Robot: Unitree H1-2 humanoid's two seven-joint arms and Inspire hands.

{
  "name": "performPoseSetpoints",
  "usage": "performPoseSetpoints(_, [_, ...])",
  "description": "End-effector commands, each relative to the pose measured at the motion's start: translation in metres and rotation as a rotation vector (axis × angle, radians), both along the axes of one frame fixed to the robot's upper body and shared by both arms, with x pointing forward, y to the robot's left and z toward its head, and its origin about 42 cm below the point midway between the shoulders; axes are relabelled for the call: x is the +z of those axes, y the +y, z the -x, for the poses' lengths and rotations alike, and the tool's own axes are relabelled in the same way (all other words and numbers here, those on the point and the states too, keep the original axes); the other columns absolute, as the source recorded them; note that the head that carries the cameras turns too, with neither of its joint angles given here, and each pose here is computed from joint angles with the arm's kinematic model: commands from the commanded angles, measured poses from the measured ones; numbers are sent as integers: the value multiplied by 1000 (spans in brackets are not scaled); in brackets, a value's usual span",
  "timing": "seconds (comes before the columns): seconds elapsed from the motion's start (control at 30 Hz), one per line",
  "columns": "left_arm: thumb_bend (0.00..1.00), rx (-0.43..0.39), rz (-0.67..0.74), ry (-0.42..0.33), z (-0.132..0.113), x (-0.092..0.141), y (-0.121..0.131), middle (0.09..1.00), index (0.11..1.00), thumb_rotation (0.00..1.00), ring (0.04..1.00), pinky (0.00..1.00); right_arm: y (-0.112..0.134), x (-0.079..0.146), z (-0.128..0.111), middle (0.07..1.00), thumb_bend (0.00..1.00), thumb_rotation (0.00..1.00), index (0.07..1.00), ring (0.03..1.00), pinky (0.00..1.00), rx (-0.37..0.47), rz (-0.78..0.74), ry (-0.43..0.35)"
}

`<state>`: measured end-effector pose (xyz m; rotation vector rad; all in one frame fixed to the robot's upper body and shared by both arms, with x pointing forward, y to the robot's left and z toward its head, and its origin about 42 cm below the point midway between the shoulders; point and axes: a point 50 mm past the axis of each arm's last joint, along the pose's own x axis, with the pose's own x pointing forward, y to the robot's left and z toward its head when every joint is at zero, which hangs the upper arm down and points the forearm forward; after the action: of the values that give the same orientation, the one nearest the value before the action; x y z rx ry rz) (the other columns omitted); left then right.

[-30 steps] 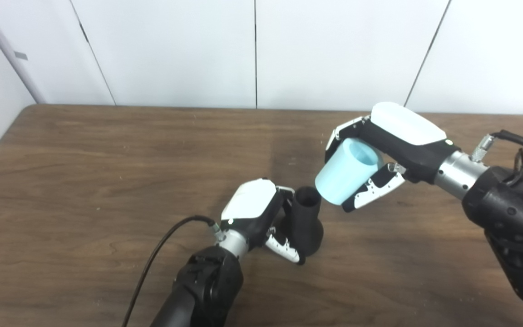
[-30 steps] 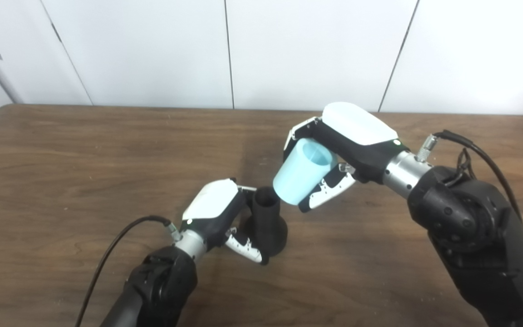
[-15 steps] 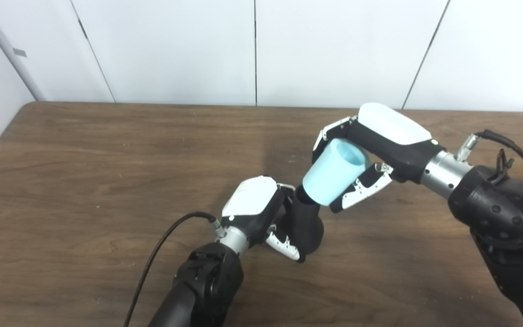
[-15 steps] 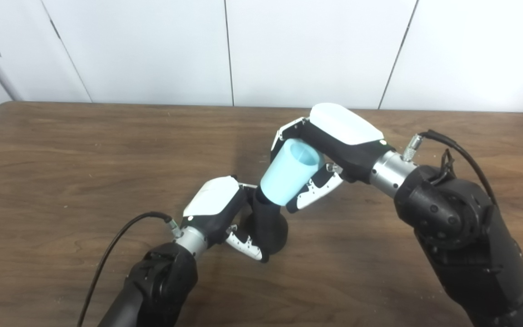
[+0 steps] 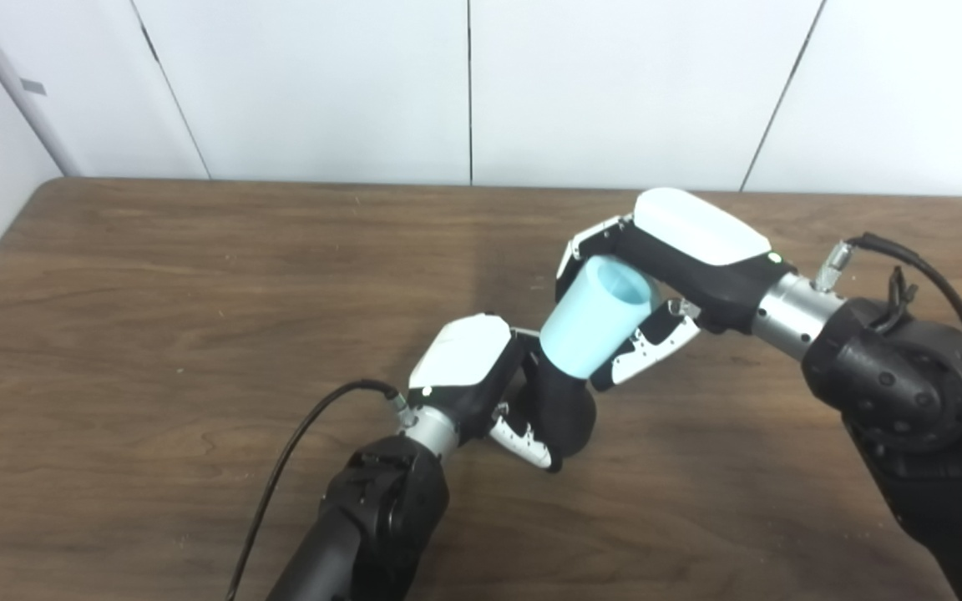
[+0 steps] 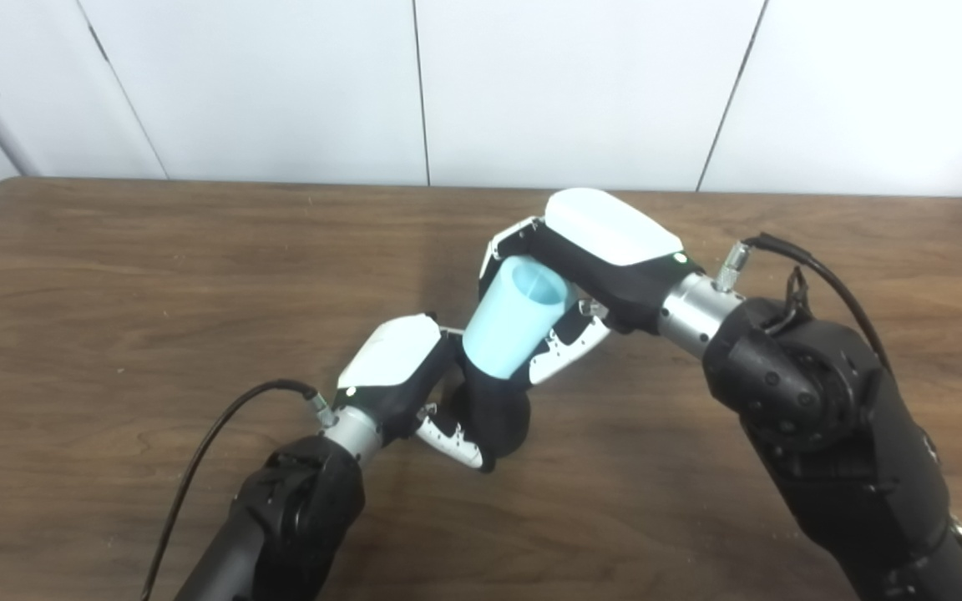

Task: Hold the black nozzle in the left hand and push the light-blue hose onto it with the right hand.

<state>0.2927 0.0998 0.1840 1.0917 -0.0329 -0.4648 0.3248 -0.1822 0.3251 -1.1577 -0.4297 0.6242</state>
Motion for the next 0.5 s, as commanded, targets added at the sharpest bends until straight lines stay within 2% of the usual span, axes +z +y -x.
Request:
performPoseSetpoints(0.0, [524,-31,-54,174,10,-29,0,493,481,0,821,1000,7,16,1,499,498,0,515,430,311,38,-1,-97])
performPoseSetpoints(0.2, [524,-29,-52,176,11,-28,2,493,482,0,832,1000,9,8,0,504,497,0,515,434,309,51,23,-100])
performPoseSetpoints(0.3, [517,-29,-52,177,11,-29,3,538,446,0,838,1000,11,7,-2,510,496,0,519,432,308,52,29,-101])
performPoseSetpoints(0.47, [516,-30,-50,176,11,-28,1,543,441,0,809,1000,15,8,-3,514,496,0,519,432,308,63,35,-110])
